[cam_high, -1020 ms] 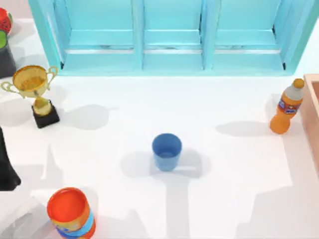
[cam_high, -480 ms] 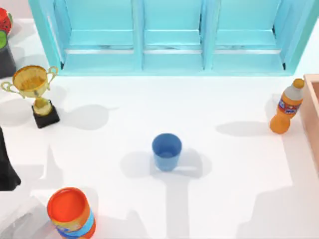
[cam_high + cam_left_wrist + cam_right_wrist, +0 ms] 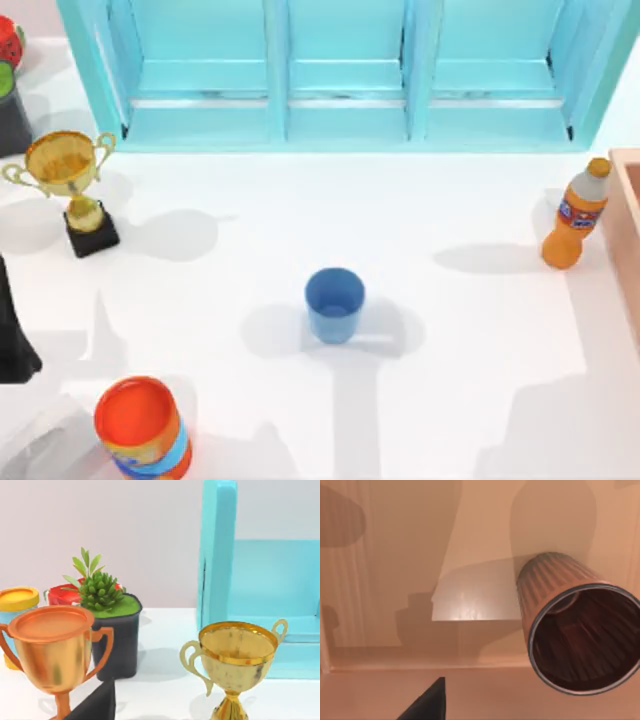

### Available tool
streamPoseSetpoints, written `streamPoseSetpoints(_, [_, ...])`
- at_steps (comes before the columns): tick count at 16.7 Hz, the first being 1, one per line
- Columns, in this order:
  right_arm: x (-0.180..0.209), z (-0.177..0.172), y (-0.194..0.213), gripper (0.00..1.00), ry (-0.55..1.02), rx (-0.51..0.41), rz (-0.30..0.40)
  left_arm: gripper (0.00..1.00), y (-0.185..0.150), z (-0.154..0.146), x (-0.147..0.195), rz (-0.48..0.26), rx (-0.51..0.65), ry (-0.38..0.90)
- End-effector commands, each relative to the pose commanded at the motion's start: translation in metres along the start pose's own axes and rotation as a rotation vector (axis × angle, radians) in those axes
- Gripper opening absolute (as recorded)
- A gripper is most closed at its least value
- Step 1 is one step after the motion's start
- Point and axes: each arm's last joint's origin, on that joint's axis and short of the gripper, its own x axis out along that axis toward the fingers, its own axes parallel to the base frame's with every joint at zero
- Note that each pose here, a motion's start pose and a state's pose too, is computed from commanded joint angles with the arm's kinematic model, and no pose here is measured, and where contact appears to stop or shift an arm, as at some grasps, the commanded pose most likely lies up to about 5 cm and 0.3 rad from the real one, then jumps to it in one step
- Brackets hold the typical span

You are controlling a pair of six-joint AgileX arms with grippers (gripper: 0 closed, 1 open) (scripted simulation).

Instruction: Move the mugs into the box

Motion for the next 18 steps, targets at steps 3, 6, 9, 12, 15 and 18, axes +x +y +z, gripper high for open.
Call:
streamPoseSetpoints(3, [0.000, 0.000, 0.000, 1.00, 0.000, 0.000, 0.000, 1.00, 0.000, 0.000, 0.000, 0.000, 0.000, 0.000])
streamPoseSetpoints(6, [-0.004, 0.001, 0.000, 1.00, 0.003, -0.004, 0.001, 1.00, 0.000, 0.000, 0.000, 0.000, 0.000, 0.000])
streamPoseSetpoints(9, [-0.027, 0.006, -0.002, 1.00, 0.011, -0.011, 0.005, 1.00, 0.000, 0.000, 0.000, 0.000, 0.000, 0.000])
streamPoseSetpoints(12, [-0.066, 0.008, -0.004, 1.00, 0.002, -0.006, 0.002, 1.00, 0.000, 0.000, 0.000, 0.000, 0.000, 0.000])
streamPoseSetpoints(15, [-0.094, 0.004, -0.004, 1.00, 0.000, -0.001, 0.001, 1.00, 0.000, 0.000, 0.000, 0.000, 0.000, 0.000])
streamPoseSetpoints(18, [-0.100, 0.003, -0.003, 1.00, 0.000, 0.000, 0.000, 1.00, 0.000, 0.000, 0.000, 0.000, 0.000, 0.000])
